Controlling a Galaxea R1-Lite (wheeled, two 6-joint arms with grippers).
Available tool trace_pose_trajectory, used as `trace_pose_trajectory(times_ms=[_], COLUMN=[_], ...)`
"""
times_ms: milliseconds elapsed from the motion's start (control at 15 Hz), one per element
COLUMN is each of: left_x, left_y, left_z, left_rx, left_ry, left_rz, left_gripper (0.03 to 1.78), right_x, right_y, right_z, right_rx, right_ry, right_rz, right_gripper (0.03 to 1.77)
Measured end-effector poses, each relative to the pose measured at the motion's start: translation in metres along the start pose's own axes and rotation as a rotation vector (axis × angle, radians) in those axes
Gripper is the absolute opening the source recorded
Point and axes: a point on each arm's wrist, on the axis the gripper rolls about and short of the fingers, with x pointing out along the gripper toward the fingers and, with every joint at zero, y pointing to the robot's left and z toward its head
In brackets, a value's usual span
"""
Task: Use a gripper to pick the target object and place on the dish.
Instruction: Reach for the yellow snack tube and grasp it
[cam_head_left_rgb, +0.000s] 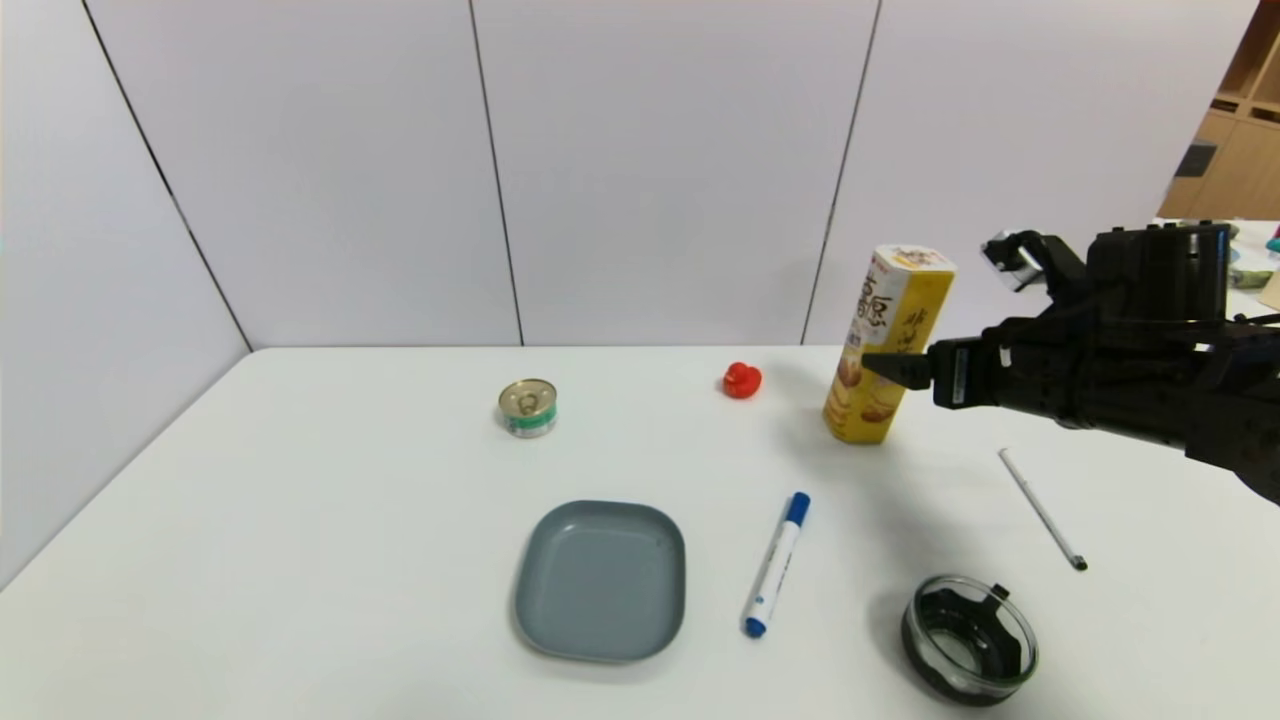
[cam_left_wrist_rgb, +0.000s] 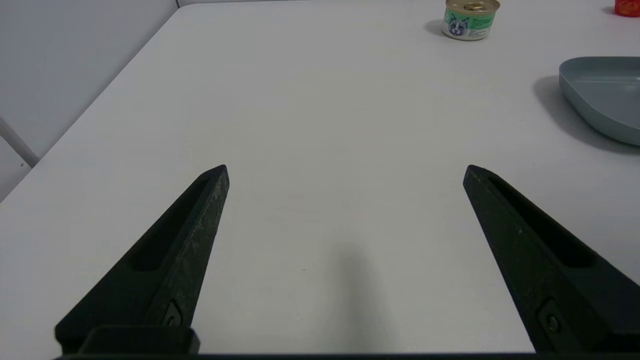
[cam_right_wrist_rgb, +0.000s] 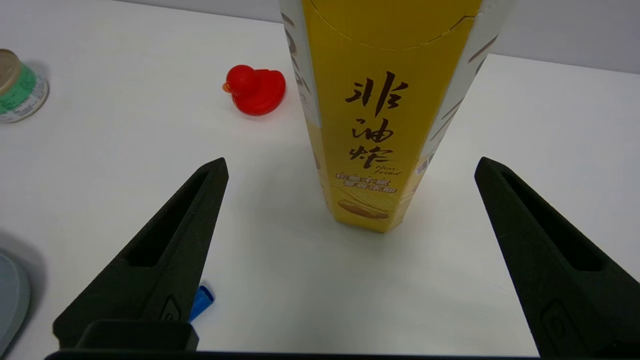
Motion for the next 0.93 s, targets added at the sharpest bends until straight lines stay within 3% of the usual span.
trace_pose_trajectory(times_ms=[933], left_x=[0.000], left_y=[0.000], left_z=[0.000], left_rx=[0.000], left_ry=[0.000], left_rz=[0.000], left_gripper=[1.69], right_x=[0.047], right_y=[-0.006], right_z=[-0.023], right_rx=[0.035], right_ry=[-0.004], right_rz=[0.004], right_gripper=[1.71])
